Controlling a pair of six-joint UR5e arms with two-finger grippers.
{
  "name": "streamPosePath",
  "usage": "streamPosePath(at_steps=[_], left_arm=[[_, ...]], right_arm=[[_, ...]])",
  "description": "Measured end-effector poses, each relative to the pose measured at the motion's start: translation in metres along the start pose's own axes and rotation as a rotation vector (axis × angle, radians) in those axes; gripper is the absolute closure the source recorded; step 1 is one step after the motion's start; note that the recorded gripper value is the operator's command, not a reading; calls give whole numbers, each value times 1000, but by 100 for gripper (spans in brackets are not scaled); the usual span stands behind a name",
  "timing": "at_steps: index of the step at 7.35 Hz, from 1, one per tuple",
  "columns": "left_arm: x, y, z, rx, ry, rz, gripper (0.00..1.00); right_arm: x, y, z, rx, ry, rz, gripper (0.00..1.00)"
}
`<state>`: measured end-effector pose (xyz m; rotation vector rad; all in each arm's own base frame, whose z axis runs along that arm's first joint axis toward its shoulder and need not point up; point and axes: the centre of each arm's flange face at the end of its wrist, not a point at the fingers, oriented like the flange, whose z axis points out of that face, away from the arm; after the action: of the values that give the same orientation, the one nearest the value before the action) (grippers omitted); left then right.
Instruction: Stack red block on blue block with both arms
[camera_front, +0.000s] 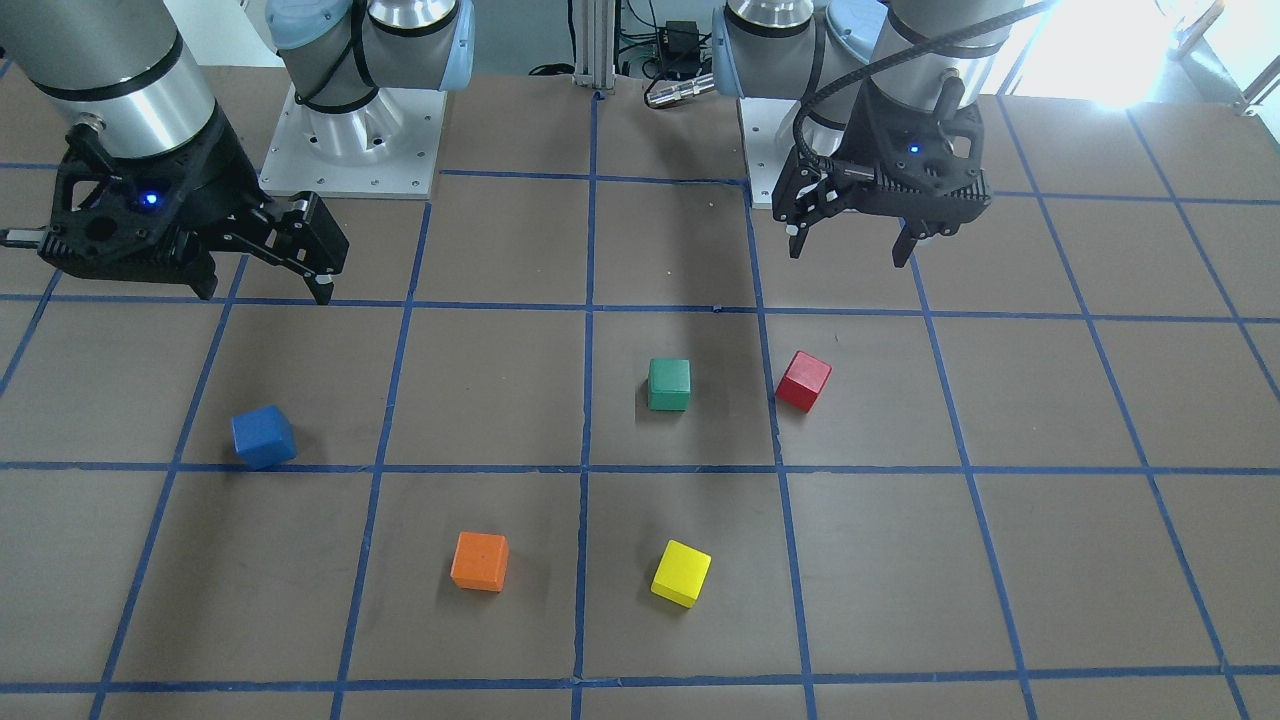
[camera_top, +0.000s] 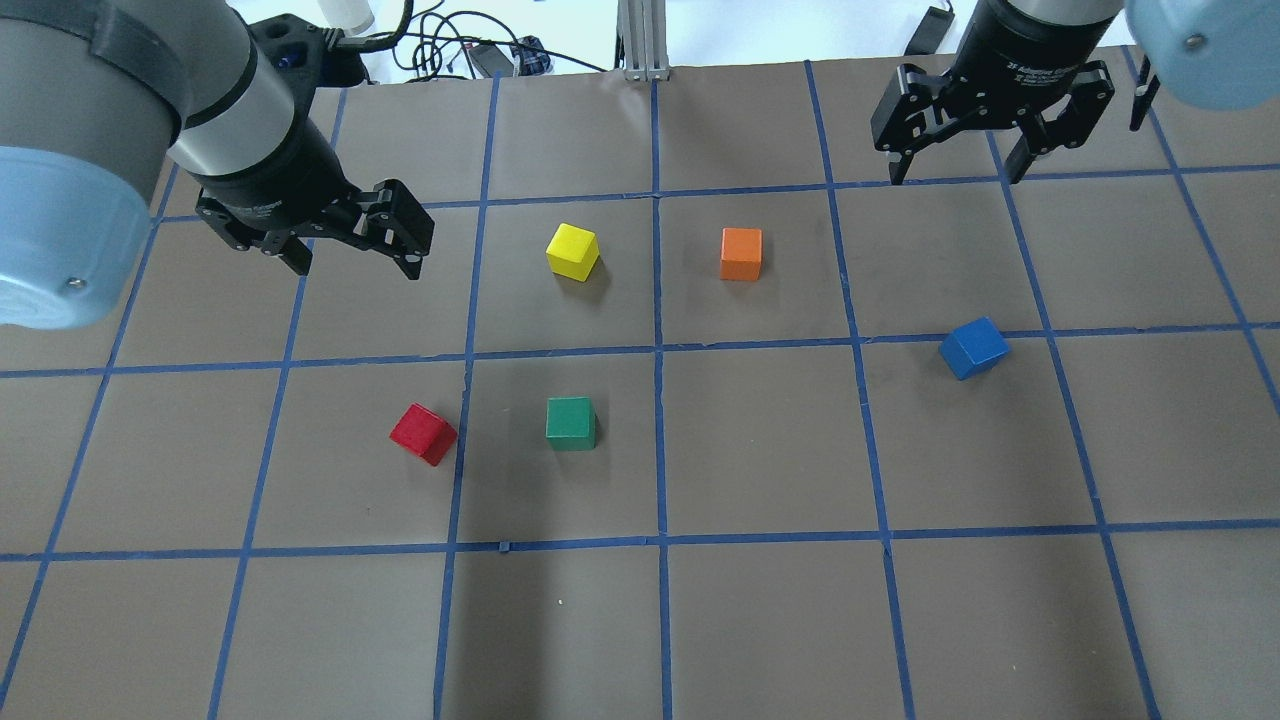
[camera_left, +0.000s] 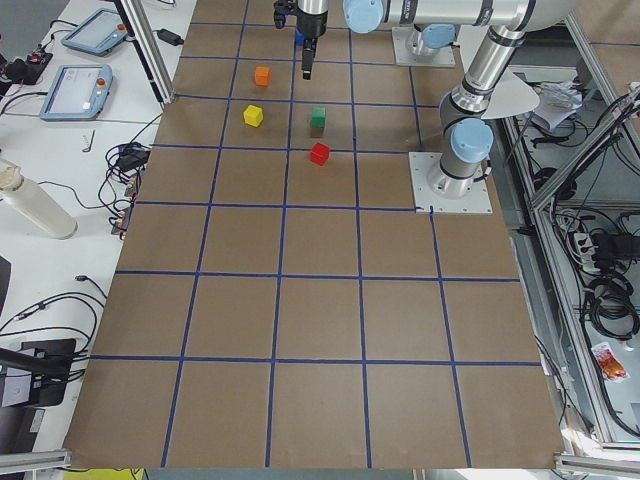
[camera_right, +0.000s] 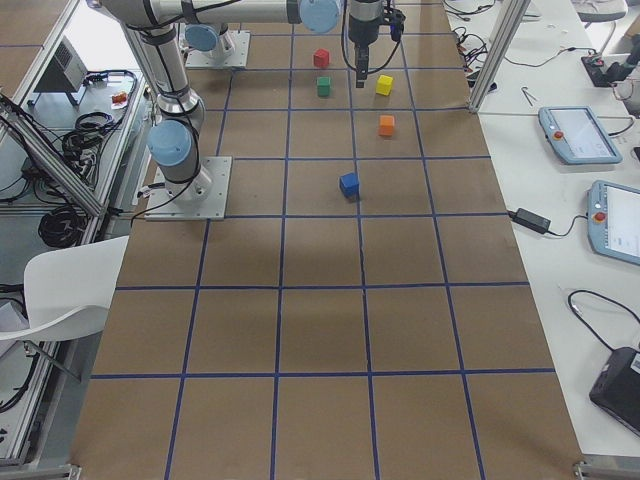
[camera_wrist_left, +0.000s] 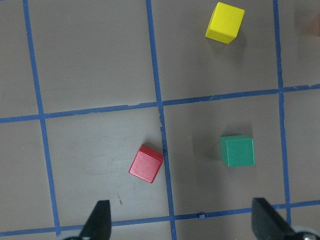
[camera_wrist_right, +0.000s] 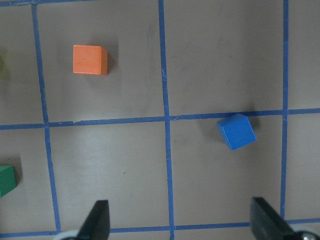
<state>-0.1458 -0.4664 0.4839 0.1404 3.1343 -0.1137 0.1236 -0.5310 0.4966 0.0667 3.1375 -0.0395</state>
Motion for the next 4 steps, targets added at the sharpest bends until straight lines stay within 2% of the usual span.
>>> streamPosePath(at_steps=[4], left_arm=[[-1, 5, 1, -6, -11, 3, 0]], right_arm=[[-1, 1, 11, -29, 1, -3, 0]])
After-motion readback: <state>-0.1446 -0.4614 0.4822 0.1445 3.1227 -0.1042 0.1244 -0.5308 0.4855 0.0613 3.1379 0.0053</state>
